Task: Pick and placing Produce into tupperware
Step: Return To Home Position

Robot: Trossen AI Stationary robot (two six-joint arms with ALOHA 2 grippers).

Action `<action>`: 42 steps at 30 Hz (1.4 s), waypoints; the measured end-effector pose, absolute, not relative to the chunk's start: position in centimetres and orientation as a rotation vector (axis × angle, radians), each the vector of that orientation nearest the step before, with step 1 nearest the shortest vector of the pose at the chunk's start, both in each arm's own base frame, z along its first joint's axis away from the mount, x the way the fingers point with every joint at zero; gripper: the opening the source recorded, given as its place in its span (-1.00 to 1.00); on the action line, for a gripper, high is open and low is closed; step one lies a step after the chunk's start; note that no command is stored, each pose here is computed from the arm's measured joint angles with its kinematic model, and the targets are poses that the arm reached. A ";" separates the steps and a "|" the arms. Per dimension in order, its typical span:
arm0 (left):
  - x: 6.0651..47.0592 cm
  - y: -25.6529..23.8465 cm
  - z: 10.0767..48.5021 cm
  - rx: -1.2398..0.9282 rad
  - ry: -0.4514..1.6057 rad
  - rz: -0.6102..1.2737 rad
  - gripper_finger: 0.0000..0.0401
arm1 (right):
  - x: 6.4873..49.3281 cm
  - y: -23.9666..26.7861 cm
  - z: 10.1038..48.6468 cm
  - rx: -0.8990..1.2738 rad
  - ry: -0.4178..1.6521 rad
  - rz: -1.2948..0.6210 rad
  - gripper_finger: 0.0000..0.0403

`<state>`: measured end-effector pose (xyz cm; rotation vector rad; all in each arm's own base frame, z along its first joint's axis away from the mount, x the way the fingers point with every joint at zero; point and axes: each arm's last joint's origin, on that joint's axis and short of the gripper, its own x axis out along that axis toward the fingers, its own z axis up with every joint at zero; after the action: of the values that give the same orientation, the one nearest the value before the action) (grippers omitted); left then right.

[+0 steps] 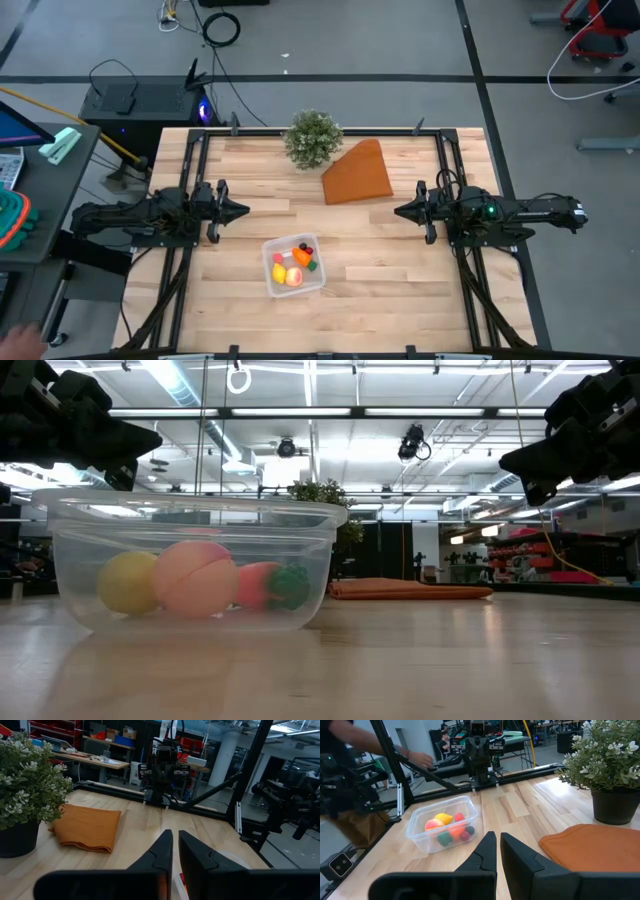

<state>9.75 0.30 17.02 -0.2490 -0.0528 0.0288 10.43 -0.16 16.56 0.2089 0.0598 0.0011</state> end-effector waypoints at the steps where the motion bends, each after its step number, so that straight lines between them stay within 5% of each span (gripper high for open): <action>1: 9.7 0.3 17.0 -0.249 -0.053 0.029 -0.83 | 10.4 -0.2 16.6 0.209 0.060 0.001 -1.00; 42: 9.7 0.3 17.0 -0.249 -0.053 0.029 -0.81 | 10.4 -0.2 16.6 0.209 0.060 0.001 -1.00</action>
<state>9.75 0.30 17.02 -0.2491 -0.0528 0.0288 10.43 -0.16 16.56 0.2086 0.0598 0.0007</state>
